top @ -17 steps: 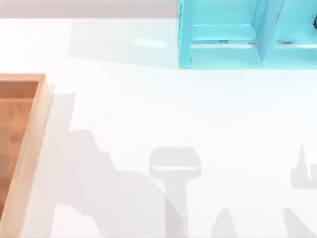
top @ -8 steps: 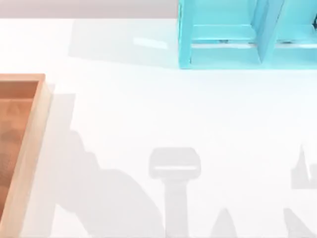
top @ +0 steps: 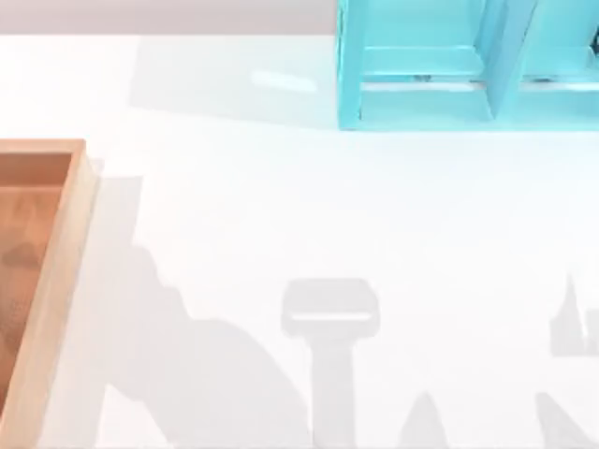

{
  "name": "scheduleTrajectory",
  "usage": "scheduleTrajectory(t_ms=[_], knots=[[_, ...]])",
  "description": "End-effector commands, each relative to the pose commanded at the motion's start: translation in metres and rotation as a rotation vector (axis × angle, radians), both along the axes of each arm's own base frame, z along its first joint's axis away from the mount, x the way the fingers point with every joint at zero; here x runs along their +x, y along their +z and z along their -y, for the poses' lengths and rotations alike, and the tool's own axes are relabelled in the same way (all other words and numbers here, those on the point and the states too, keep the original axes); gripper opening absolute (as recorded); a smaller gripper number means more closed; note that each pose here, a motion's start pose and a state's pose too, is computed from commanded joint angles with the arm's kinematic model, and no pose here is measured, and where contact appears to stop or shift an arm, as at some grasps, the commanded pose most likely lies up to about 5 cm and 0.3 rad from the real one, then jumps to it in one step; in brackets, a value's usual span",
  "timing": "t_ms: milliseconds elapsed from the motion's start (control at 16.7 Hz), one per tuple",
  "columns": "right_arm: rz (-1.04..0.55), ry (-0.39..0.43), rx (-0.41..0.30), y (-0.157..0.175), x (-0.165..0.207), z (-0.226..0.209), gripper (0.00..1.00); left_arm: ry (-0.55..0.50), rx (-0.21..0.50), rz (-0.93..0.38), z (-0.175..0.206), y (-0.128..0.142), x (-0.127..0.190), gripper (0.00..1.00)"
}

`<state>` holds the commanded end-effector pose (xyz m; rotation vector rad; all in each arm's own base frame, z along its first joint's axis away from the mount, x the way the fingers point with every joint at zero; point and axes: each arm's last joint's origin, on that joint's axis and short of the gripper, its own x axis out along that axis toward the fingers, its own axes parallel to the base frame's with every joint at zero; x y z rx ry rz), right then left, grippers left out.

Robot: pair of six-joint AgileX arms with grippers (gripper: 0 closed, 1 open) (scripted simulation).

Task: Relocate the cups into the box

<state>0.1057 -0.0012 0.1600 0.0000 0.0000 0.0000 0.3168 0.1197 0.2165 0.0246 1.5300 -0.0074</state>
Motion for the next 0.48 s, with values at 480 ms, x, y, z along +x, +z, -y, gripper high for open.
scheduleTrajectory(t_ms=[480], knots=[[0.000, 0.000, 0.000, 0.0000, 0.0000, 0.0000, 1.00, 0.000, 0.000, 0.000, 0.0000, 0.0000, 0.0000, 1.00]])
